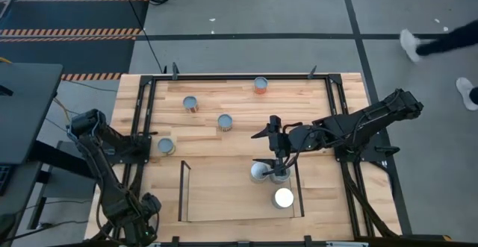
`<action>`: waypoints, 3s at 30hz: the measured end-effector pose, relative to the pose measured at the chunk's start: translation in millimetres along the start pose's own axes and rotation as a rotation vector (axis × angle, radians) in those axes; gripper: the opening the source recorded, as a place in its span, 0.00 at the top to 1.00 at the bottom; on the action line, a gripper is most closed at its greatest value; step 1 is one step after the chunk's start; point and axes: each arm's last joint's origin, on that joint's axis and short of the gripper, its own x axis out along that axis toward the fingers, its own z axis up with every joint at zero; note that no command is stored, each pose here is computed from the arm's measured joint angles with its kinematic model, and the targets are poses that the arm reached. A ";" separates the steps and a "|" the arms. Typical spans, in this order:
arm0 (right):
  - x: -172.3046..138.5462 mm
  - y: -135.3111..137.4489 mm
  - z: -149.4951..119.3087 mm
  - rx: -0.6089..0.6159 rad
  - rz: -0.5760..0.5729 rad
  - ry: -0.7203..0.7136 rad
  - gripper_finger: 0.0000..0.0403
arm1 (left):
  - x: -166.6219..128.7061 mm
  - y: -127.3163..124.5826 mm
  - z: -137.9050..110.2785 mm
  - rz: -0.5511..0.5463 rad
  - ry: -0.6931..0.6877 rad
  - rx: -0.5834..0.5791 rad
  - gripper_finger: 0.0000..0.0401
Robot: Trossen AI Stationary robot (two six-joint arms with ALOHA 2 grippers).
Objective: Pick and place cans onto a shelf
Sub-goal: Put the canned peas on the shelf
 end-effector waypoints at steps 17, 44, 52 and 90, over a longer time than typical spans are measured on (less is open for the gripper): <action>1.9 -5.9 0.1 0.018 -0.004 0.002 0.13 | 0.1 4.9 -2.4 0.041 -0.007 0.025 0.13; 2.0 -5.9 0.7 0.041 0.011 -0.004 0.13 | 7.6 5.9 -17.5 0.104 -0.177 0.131 0.13; 2.0 -5.8 0.7 0.041 0.018 -0.003 0.13 | 18.3 4.4 -15.3 0.149 -0.191 0.149 0.13; -22.6 26.4 -13.3 0.117 0.117 0.144 0.13 | -214.4 -25.5 7.7 -0.040 -0.805 0.710 0.20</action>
